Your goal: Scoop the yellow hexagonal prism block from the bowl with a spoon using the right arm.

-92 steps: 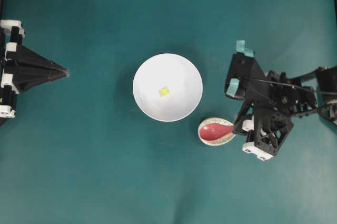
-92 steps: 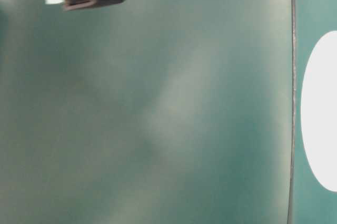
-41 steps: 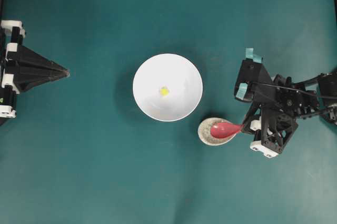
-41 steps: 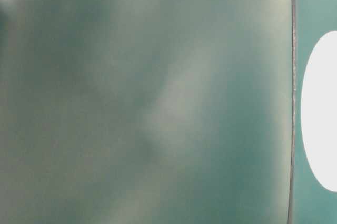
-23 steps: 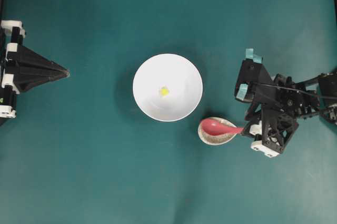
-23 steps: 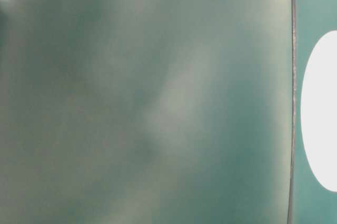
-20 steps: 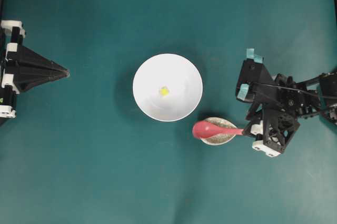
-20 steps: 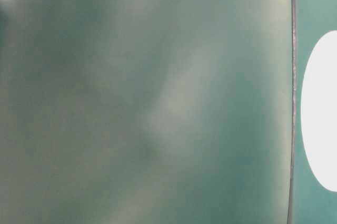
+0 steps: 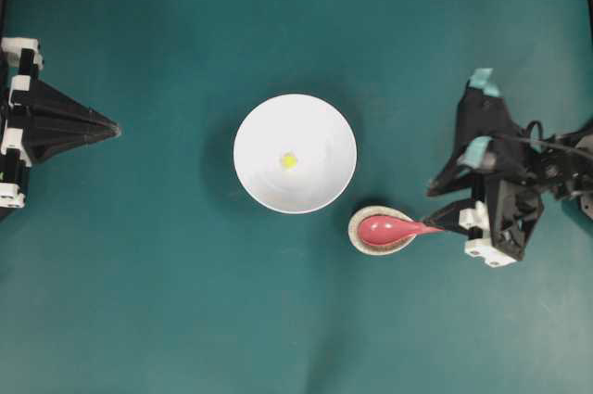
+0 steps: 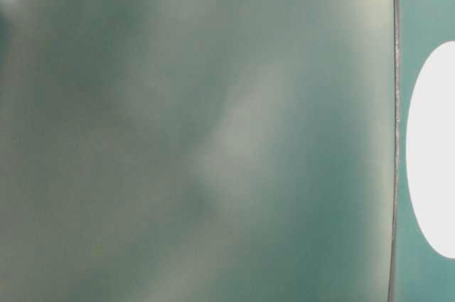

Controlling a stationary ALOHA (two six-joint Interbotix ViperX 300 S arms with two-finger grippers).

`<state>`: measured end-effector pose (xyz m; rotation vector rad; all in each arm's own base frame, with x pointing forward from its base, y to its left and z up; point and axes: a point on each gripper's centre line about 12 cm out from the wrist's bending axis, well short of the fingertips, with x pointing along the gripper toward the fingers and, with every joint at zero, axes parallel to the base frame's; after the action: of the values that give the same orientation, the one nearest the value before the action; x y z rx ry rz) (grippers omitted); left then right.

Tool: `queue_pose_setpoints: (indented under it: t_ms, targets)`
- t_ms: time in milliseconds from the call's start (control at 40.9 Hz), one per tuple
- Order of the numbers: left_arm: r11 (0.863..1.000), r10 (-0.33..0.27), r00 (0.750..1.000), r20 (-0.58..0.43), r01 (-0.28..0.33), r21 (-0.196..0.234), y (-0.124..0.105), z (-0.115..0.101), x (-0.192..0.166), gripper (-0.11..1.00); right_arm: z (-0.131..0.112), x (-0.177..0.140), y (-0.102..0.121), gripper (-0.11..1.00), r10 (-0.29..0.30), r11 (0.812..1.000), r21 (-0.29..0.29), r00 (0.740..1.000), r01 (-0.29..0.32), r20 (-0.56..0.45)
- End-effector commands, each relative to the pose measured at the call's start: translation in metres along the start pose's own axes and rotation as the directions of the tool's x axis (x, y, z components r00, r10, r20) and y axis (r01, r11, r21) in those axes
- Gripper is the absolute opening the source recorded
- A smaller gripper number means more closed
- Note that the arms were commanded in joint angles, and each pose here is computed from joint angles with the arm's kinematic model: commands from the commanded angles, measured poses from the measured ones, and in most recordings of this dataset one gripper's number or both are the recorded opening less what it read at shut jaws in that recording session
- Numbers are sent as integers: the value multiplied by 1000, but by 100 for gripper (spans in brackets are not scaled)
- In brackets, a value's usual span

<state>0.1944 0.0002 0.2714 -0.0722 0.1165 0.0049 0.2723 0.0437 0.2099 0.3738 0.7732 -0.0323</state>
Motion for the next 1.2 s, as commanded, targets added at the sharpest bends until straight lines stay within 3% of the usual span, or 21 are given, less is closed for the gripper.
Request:
queue_pose_setpoints:
  t_ms: [0, 171, 416, 734, 1003, 1175]
  targets:
    - [1000, 0, 1000, 18, 0, 8, 0, 10, 0, -1, 14, -11, 6, 54, 51, 997, -68, 992, -43, 119]
    - [1000, 0, 1000, 26, 0, 17, -1, 11, -1, -1, 19, -18, 9, 54, 106, 981, -185, 968, -64, 226]
    - [1000, -1, 999, 32, 0, 23, -1, 13, -3, -1, 7, -13, 11, 53, 207, 953, -275, 930, -123, 304]
    - [1000, -1, 999, 37, 0, 21, -1, 13, -2, -1, -32, -2, -1, 52, 322, 933, -279, 874, -228, 364]
    - [1000, -2, 999, 47, 1, 21, -1, 15, -2, -1, -51, 8, -16, 52, 308, 942, -245, 877, -228, 369]
    - [1000, -3, 998, 61, 2, 21, -1, 16, -3, -1, -51, 8, -24, 52, 304, 945, -255, 840, -206, 450]
